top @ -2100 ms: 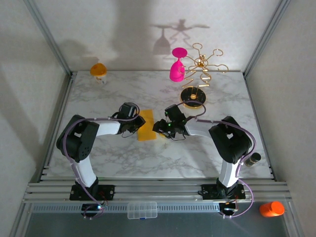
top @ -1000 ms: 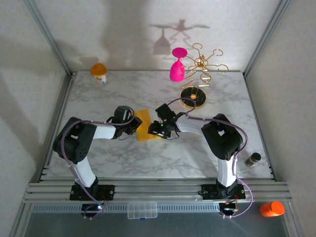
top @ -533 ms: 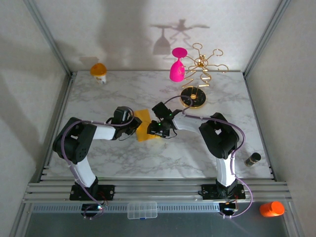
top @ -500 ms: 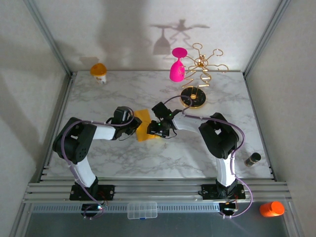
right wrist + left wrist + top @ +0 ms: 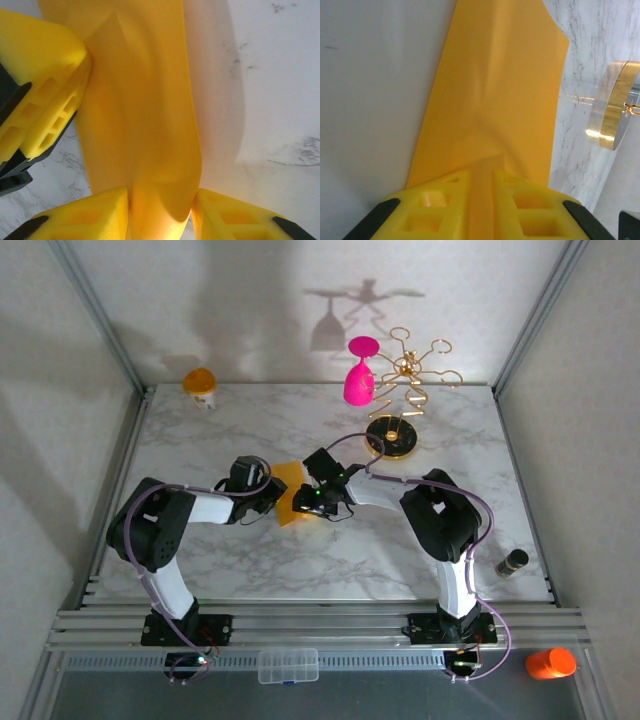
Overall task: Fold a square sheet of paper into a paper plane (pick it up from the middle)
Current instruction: Fold the triangle a second time at the center of the table.
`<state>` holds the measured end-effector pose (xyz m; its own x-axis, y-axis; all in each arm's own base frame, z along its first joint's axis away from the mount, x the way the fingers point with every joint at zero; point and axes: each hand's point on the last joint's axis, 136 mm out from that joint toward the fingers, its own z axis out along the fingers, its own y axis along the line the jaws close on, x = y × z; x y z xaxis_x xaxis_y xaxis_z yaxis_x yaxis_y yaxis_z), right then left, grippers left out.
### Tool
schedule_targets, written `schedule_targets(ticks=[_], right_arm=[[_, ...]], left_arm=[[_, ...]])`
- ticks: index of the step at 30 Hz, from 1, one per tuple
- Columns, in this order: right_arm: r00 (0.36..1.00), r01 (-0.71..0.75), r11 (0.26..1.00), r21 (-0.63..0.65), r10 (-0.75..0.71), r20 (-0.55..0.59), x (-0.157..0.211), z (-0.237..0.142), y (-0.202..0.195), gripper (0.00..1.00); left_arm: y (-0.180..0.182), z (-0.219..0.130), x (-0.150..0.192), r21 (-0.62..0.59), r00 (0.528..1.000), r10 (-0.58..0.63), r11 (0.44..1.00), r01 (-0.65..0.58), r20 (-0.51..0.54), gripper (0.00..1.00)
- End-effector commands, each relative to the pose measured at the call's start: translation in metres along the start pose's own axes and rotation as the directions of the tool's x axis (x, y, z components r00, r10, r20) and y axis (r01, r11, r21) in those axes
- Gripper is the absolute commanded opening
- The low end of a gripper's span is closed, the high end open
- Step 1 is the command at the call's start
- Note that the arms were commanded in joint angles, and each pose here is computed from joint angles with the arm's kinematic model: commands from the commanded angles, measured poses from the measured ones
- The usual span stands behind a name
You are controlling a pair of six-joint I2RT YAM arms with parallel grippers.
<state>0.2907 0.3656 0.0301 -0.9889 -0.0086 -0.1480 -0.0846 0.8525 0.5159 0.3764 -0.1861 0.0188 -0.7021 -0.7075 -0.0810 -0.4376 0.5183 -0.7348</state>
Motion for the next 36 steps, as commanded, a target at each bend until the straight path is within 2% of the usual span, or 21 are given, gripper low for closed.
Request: schedule_targets(ticks=[1, 7, 17, 24, 36], right_arm=[[1.000, 0.012, 1.000, 0.018, -0.012, 0.022, 0.002, -0.013, 0.001, 0.36], [1.000, -0.004, 0.999, 0.047, 0.004, 0.012, 0.005, -0.015, -0.005, 0.34], [1.000, -0.004, 0.999, 0.043, 0.004, 0.009, 0.004, -0.018, -0.002, 0.37], [1.000, -0.006, 0.996, 0.092, 0.005, 0.013, 0.004, -0.019, -0.011, 0.38], [1.000, 0.000, 0.997, 0.071, -0.001, 0.006, 0.005, -0.019, -0.007, 0.36]], left_arm=[[0.072, 0.000, 0.012, -0.223, 0.998, -0.056, 0.974, 0.049, -0.025, 0.19], [0.074, 0.002, 0.012, -0.231, 0.998, -0.050, 0.972, 0.042, -0.031, 0.18], [0.075, 0.004, 0.013, -0.236, 0.998, -0.045, 0.971, 0.035, -0.037, 0.18], [0.075, 0.005, 0.013, -0.237, 0.998, -0.041, 0.971, 0.030, -0.039, 0.19], [0.076, 0.006, 0.013, -0.238, 0.998, -0.040, 0.971, 0.029, -0.043, 0.19]])
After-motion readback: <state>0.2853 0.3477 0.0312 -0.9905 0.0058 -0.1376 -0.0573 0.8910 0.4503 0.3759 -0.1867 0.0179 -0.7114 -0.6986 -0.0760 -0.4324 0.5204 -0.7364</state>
